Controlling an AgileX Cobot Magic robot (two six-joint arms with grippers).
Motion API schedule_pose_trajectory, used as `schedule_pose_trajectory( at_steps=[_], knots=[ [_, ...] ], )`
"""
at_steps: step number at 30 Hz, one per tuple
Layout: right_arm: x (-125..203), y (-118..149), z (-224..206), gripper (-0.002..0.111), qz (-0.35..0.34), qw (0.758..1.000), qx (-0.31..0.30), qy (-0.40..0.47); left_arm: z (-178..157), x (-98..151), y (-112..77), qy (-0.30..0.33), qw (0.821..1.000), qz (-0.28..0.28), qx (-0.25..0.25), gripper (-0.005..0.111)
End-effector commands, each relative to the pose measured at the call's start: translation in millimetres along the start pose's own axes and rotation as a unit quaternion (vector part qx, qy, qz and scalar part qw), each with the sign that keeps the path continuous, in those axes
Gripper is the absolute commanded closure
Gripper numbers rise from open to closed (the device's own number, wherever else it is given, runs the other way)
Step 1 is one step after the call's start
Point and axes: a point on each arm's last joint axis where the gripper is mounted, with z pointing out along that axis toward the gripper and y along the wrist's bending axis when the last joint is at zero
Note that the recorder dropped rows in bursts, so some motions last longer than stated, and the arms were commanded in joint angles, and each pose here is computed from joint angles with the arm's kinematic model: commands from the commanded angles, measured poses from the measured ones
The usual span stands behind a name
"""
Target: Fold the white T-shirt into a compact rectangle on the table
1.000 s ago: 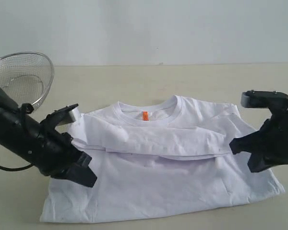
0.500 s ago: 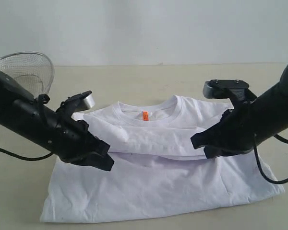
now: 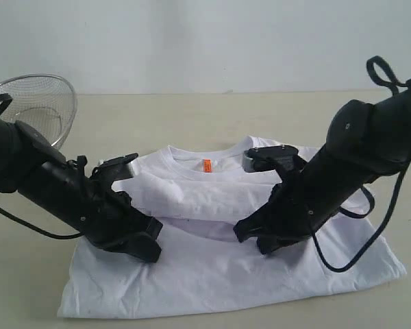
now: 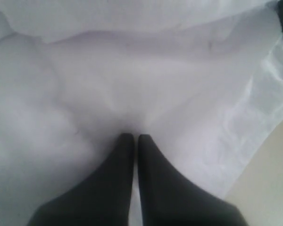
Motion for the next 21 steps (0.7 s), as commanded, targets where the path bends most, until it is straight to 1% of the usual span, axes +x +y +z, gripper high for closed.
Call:
schedule_pose_trajectory(
  at_steps=[1, 5, 9, 15, 21],
  knots=[
    [-8.1, 16.6, 4.2, 0.109, -0.024, 1.000, 0.000, -0.014, 7.2, 3.1, 3.7, 0.009, 1.000, -0.006, -0.009, 0.102],
    [-15.7, 16.9, 8.3, 0.109, -0.019, 0.999, 0.005, -0.027, 7.2, 3.3, 3.3, 0.011, 1.000, -0.013, -0.008, 0.102],
    [-27.7, 14.9, 11.2, 0.109, -0.022, 0.998, 0.015, -0.050, 7.2, 4.1, 3.2, 0.015, 1.000, -0.009, -0.007, 0.102],
    [-50.3, 13.8, 13.7, 0.109, -0.045, 0.996, 0.026, -0.071, 7.2, 4.7, 2.6, 0.018, 1.000, -0.009, -0.003, 0.102],
    [-77.4, 15.4, 1.1, 0.109, -0.070, 0.991, 0.047, -0.107, 7.1, 6.4, 3.1, 0.027, 1.000, -0.009, -0.006, 0.102]
  ],
)
